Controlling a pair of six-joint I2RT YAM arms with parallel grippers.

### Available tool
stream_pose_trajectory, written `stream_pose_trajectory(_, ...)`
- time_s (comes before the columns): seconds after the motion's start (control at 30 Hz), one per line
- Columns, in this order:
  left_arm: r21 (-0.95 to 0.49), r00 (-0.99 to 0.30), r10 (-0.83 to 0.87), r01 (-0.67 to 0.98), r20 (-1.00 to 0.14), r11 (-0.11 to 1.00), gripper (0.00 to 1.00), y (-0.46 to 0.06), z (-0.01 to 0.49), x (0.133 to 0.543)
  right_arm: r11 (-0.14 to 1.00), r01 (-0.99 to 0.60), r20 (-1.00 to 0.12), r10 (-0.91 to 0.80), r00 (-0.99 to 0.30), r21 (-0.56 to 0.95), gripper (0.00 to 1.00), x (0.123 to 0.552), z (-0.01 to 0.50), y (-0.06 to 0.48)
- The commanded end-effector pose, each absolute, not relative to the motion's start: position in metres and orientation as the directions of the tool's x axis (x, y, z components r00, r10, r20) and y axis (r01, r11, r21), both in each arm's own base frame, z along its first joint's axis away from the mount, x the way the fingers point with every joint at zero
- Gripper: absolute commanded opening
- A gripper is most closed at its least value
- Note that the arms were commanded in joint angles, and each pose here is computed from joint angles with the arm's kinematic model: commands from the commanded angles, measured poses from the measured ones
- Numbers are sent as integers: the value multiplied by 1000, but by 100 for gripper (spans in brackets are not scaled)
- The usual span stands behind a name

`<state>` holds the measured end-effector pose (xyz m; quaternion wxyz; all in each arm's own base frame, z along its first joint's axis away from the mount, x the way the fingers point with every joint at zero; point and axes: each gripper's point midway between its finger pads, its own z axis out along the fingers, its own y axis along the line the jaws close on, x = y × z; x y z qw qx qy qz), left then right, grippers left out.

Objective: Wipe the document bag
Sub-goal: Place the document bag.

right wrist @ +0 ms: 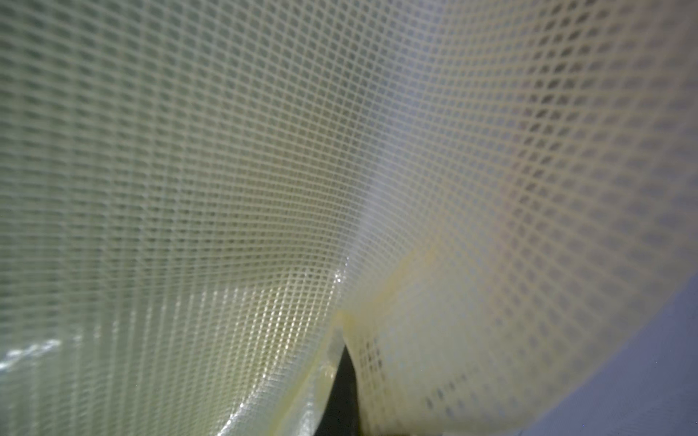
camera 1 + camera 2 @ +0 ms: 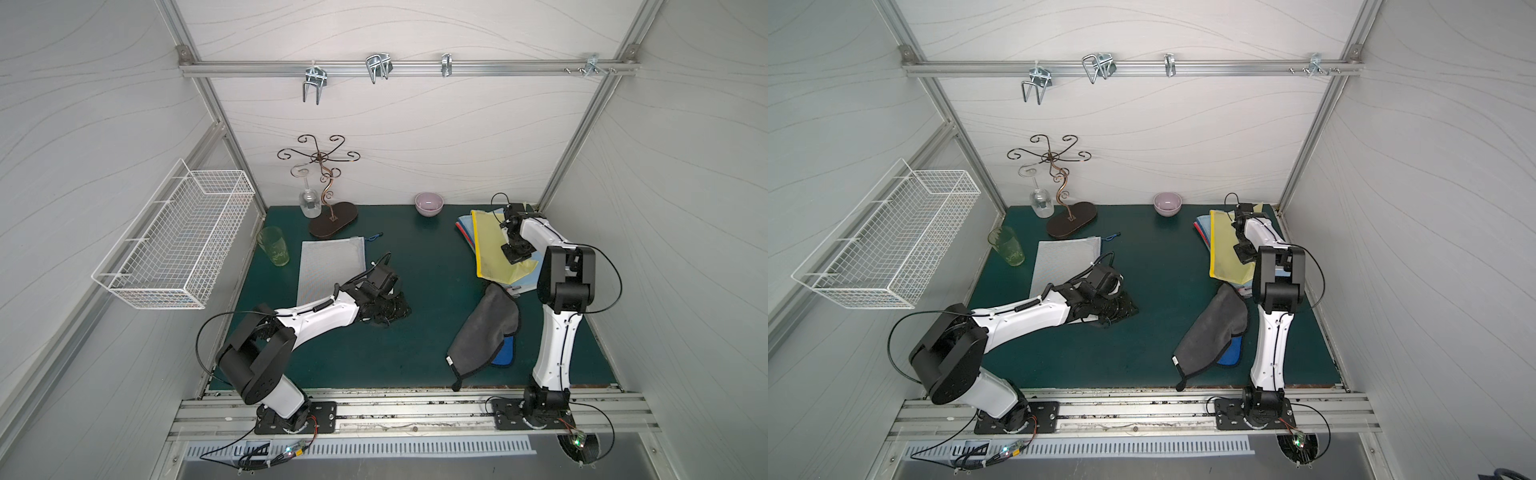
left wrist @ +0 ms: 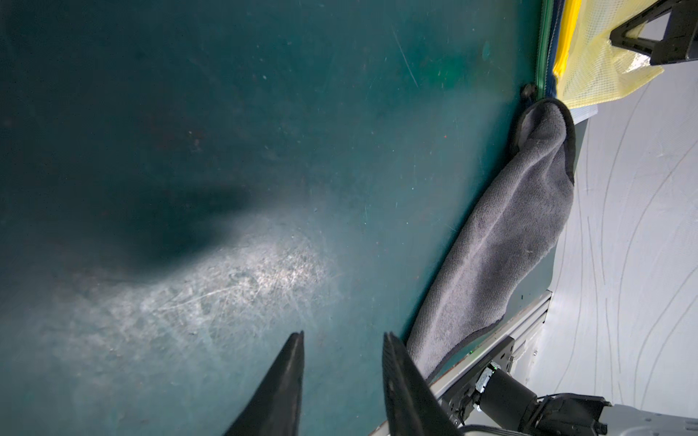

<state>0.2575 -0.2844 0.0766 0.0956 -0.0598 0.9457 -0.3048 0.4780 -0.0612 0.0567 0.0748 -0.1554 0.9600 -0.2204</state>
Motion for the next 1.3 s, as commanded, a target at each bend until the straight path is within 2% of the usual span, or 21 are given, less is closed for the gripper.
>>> stream_pose_trajectory(0.0, -594, -979, -163, -58, -125, 802, 37, -288, 72, 259, 827, -288, -100, -378, -920, -483, 5, 493, 56, -66)
stream_pose_trajectory(0.07, -592, -978, -166, -62, -123, 804, 37, -288, 71, 260, 827, -289, -107, -383, -918, -483, 8, 497, 53, -66)
stream_pose_trajectory(0.3, -588, -979, -167, -69, -114, 806, 37, -288, 67, 261, 814, -271, -110, -376, -920, -513, 28, 501, 48, -72)
stream_pose_trajectory(0.47, -587, -979, -168, -72, -112, 807, 37, -288, 65, 260, 802, -182, -155, -322, -934, -570, 72, 505, 65, -82)
stream_pose_trajectory(0.63, -592, -978, -174, -73, -116, 803, 38, -286, 65, 259, 825, -90, -251, -270, -930, -557, 99, 506, 96, -78)
stream_pose_trajectory(0.77, -598, -976, -181, -73, -123, 798, 37, -284, 66, 257, 892, -73, -316, -232, -920, -445, 99, 501, 113, -47)
stream_pose_trajectory(0.97, -612, -971, -193, -66, -143, 788, 37, -281, 71, 256, 940, -167, -329, -266, -906, -299, 98, 475, 112, 45)
stream_pose_trajectory(1.03, -619, -968, -200, -65, -150, 783, 38, -280, 72, 255, 948, -195, -329, -273, -904, -252, 88, 463, 109, 71)
stream_pose_trajectory(1.1, -622, -967, -205, -67, -152, 780, 38, -279, 72, 254, 944, -209, -331, -288, -898, -254, 68, 456, 103, 90)
stream_pose_trajectory(1.17, -628, -968, -203, -66, -149, 776, 38, -279, 71, 253, 929, -232, -316, -321, -893, -290, 54, 450, 95, 101)
stream_pose_trajectory(1.2, -630, -967, -205, -66, -150, 774, 38, -279, 70, 253, 916, -225, -301, -329, -895, -332, 51, 449, 91, 100)
stream_pose_trajectory(1.27, -634, -966, -208, -67, -150, 770, 38, -278, 70, 251, 902, -204, -280, -323, -904, -381, 51, 450, 81, 95)
